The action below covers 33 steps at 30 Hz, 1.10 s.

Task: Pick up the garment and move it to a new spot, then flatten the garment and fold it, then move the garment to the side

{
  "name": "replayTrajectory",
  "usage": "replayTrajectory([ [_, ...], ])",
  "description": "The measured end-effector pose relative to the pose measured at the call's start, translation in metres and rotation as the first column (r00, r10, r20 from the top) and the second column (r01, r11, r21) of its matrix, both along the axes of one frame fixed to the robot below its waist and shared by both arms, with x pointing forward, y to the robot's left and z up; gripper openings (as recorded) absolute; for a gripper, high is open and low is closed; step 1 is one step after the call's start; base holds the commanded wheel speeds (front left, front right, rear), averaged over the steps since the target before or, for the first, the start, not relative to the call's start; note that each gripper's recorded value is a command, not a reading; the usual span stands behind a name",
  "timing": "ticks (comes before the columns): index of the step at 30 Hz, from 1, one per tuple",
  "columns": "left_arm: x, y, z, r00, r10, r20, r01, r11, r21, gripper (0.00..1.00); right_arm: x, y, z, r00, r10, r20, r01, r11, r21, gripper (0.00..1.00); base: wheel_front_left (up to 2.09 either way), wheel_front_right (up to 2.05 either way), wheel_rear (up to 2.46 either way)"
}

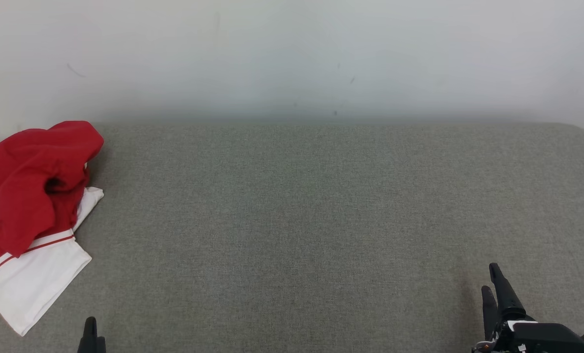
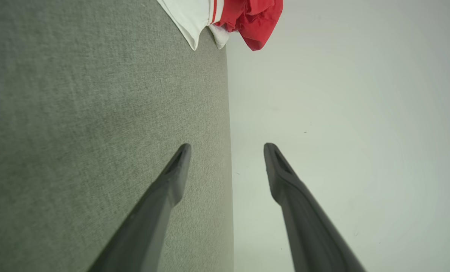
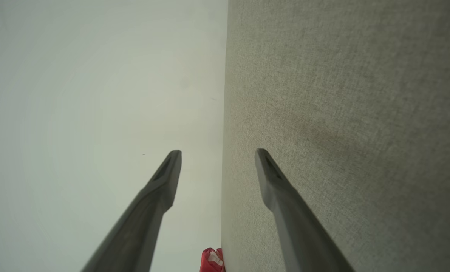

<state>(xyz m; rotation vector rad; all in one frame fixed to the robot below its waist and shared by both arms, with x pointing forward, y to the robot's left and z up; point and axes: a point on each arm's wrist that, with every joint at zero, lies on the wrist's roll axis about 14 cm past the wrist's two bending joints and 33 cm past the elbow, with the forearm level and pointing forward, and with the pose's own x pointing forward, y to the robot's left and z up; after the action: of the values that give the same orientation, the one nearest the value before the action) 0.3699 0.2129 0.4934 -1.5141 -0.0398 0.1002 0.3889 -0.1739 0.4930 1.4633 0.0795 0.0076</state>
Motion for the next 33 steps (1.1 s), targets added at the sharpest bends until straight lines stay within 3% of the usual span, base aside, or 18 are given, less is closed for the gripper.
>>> replayTrajectory([
  [10,0.003,0.001,0.012,1.0,0.01,0.009,-0.012,0.981,0.191,1.0,0.0,0.004,0.008,0.999,0.01,0.033,-0.004,0.981,-0.195,1.0,0.0,0.0,0.0],
  [18,0.006,-0.004,0.026,1.0,0.001,0.026,-0.011,0.926,0.377,1.0,-0.003,0.01,0.014,0.998,0.034,0.061,-0.01,0.934,-0.356,1.0,0.0,0.0,0.0],
  [23,0.007,-0.01,0.031,1.0,-0.011,0.025,-0.003,0.871,0.492,1.0,-0.003,0.015,0.02,0.995,0.052,0.086,-0.008,0.891,-0.453,1.0,0.0,0.0,0.0],
  [33,0.008,-0.016,0.039,1.0,-0.014,0.028,-0.009,0.721,0.693,1.0,-0.004,0.025,0.031,0.987,0.098,0.131,0.007,0.777,-0.63,1.0,0.0,0.0,0.0],
])
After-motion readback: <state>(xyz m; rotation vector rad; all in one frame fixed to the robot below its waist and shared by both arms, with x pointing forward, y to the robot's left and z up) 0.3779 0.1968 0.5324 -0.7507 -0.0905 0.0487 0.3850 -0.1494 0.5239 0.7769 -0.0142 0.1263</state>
